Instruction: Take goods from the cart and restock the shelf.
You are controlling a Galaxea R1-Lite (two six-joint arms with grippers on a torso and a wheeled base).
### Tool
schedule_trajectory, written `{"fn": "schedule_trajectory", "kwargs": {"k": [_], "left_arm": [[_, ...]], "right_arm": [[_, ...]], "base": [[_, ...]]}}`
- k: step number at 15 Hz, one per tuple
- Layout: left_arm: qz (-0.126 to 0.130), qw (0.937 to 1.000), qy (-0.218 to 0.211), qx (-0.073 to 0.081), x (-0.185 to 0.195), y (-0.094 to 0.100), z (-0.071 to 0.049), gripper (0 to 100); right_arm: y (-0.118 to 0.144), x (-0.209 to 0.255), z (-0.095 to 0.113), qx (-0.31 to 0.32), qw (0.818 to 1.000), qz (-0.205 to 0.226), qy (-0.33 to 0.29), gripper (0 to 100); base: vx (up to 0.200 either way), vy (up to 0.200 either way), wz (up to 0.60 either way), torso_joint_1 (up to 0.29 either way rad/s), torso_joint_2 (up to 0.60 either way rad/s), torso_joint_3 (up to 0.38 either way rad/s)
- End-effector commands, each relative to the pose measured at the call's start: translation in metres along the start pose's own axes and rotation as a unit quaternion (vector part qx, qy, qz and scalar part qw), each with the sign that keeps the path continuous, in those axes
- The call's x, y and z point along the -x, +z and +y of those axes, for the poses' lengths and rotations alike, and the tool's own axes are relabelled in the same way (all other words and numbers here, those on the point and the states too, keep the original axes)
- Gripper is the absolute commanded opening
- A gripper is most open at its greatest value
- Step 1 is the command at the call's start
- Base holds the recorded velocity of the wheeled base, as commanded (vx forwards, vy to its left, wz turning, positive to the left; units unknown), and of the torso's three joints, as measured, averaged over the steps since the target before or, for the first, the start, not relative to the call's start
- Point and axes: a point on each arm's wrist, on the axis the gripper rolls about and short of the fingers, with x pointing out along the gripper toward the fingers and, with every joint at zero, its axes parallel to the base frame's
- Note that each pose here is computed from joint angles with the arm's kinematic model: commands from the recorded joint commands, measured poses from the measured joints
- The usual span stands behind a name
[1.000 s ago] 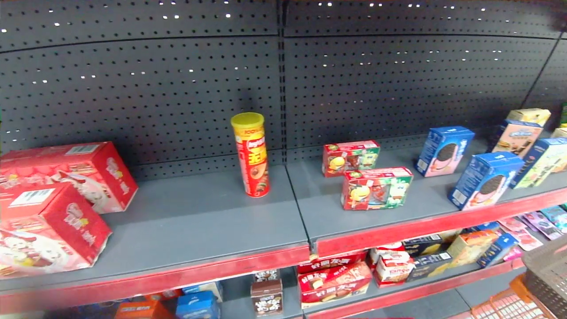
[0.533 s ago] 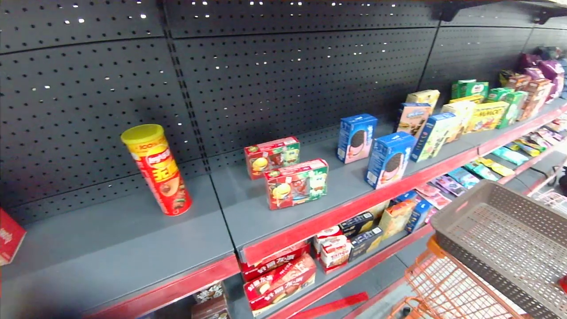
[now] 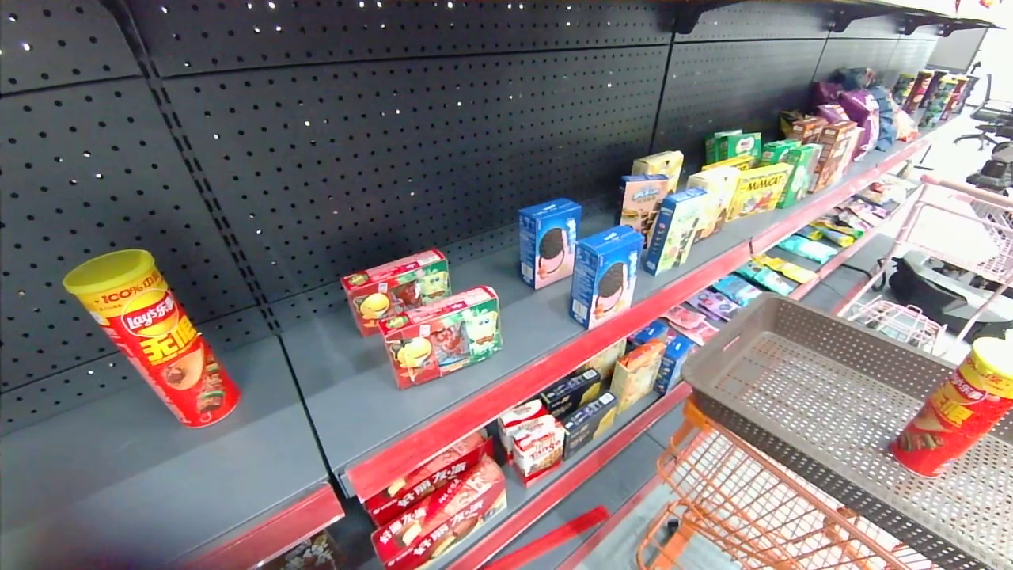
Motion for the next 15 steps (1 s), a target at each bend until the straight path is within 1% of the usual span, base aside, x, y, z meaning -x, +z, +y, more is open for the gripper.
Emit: {"fn": "schedule_trajectory", "kwargs": {"k": [1, 13, 15], "left_arm": [[0.001, 1.0000, 0.000, 0.000, -0.0001, 0.0000, 0.0000, 100], [0.001, 1.0000, 0.002, -0.001, -0.0001, 0.0000, 0.0000, 100], [0.001, 1.0000, 0.001, -0.001, -0.0001, 0.0000, 0.0000, 100]], "right_arm": [[-0.0001, -0.0005, -0.0001, 0.000, 1.000, 0.001, 0.003, 100], [-0.0013, -0.0016, 0.0002, 0.001, 1.000, 0.001, 0.009, 100], [-0.0012, -0.0016, 0.0002, 0.001, 1.000, 0.000, 0.008, 100]], "base": [[0.000, 0.000, 0.00, 0.000, 0.00, 0.000], [0.000, 0.000, 0.00, 0.000, 0.00, 0.000], [0.000, -0.200, 0.00, -0.002, 0.00, 0.002]]}}
